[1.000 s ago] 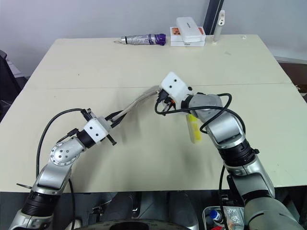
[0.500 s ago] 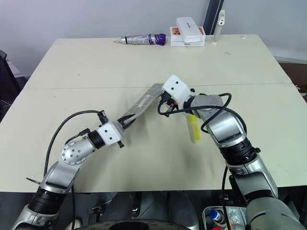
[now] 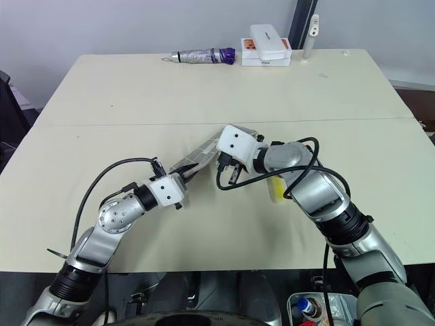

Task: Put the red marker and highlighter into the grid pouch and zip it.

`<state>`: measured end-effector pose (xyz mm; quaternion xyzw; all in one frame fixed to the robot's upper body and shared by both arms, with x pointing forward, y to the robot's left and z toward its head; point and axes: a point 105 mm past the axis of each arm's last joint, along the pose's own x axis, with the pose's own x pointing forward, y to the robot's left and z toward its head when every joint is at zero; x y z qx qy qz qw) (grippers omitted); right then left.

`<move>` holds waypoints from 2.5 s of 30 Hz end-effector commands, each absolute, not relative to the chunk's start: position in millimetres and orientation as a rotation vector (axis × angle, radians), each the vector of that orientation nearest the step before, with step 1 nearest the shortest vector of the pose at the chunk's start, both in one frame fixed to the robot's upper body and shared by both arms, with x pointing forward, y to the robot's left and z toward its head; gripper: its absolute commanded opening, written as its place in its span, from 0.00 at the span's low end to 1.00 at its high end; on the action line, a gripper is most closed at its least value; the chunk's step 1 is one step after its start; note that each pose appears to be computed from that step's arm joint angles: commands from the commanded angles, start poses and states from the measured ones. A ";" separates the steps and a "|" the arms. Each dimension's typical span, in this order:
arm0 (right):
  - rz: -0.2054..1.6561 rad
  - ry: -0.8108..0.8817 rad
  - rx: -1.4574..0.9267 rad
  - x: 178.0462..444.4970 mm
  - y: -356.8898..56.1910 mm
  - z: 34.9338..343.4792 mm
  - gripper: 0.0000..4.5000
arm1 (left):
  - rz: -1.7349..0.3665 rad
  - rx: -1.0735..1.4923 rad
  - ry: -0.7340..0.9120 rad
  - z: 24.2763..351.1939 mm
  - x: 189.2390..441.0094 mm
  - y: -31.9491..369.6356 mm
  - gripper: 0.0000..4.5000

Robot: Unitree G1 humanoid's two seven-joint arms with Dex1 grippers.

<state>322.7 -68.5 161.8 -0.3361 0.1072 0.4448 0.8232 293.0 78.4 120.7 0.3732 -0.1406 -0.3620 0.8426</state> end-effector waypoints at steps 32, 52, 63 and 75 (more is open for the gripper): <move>0.853 0.218 -0.809 334.2 -88.9 167.1 0.00 | -0.815 0.641 -0.376 145.3 290.3 63.8 0.00; 0.925 0.211 -0.759 324.8 -76.2 166.0 0.00 | -0.751 0.714 -0.360 139.7 304.5 60.9 0.00; 1.027 0.189 -0.764 306.0 -53.8 164.1 0.00 | -0.769 0.712 -0.351 133.9 305.9 50.4 0.00; 1.139 0.168 -0.778 286.3 -36.0 161.4 0.00 | -0.766 0.710 -0.356 134.8 309.9 46.6 0.00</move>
